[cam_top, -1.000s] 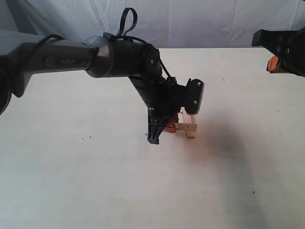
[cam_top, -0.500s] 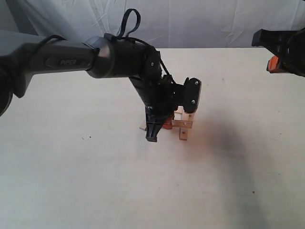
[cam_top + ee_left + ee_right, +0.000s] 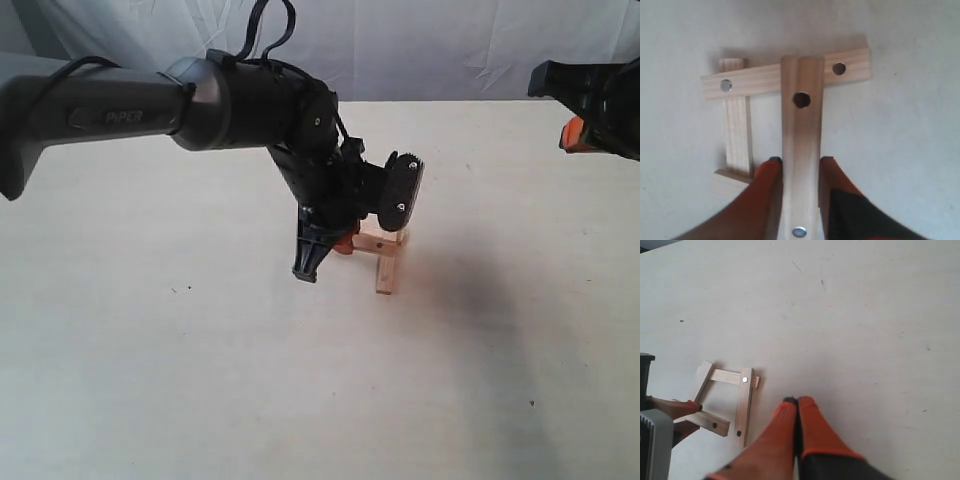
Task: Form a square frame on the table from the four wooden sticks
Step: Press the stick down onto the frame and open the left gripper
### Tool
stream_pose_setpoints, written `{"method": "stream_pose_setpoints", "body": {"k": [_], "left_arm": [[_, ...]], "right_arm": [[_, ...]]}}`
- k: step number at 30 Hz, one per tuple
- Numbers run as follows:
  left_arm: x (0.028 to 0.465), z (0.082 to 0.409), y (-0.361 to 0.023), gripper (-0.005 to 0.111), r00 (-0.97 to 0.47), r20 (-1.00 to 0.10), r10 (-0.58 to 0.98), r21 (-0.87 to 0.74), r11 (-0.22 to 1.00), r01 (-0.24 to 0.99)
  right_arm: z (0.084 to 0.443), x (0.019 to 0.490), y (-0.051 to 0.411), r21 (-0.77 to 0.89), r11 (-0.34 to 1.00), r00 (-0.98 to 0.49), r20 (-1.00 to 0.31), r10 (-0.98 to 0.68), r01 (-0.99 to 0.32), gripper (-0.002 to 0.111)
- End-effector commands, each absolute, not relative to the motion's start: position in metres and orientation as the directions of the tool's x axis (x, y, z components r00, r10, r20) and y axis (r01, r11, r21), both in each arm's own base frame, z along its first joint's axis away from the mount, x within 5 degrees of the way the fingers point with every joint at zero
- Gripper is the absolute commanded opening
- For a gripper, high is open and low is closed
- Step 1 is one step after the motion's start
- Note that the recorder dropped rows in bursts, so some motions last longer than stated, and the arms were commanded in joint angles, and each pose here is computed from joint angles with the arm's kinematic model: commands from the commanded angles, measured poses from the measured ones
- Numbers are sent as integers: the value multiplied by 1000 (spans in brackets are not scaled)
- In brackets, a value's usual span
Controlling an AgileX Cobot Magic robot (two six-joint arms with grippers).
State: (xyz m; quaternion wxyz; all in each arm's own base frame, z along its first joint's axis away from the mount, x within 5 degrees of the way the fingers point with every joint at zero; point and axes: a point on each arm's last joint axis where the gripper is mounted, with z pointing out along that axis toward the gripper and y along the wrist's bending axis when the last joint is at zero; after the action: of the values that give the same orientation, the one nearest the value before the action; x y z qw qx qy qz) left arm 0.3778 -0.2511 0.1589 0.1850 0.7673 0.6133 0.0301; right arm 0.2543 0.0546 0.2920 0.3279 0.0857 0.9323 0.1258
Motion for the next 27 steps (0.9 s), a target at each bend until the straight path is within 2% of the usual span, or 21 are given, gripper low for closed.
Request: {"method": "stream_pose_setpoints", "body": {"k": [1, 6, 24, 27], "left_arm": [[376, 141, -254, 0, 258, -169, 951, 271, -207, 940], [376, 139, -257, 0, 259, -201, 945, 275, -199, 941], [378, 138, -254, 0, 295, -145, 944, 287, -245, 926], [377, 138, -253, 5, 296, -142, 944, 284, -248, 926]], "right_arm": [[295, 255, 53, 290, 954, -756, -607, 244, 75, 0], [296, 255, 53, 290, 954, -755, -608, 244, 75, 0], [296, 255, 53, 291, 954, -754, -610, 245, 74, 0], [296, 255, 53, 291, 954, -754, -610, 245, 74, 0]]}}
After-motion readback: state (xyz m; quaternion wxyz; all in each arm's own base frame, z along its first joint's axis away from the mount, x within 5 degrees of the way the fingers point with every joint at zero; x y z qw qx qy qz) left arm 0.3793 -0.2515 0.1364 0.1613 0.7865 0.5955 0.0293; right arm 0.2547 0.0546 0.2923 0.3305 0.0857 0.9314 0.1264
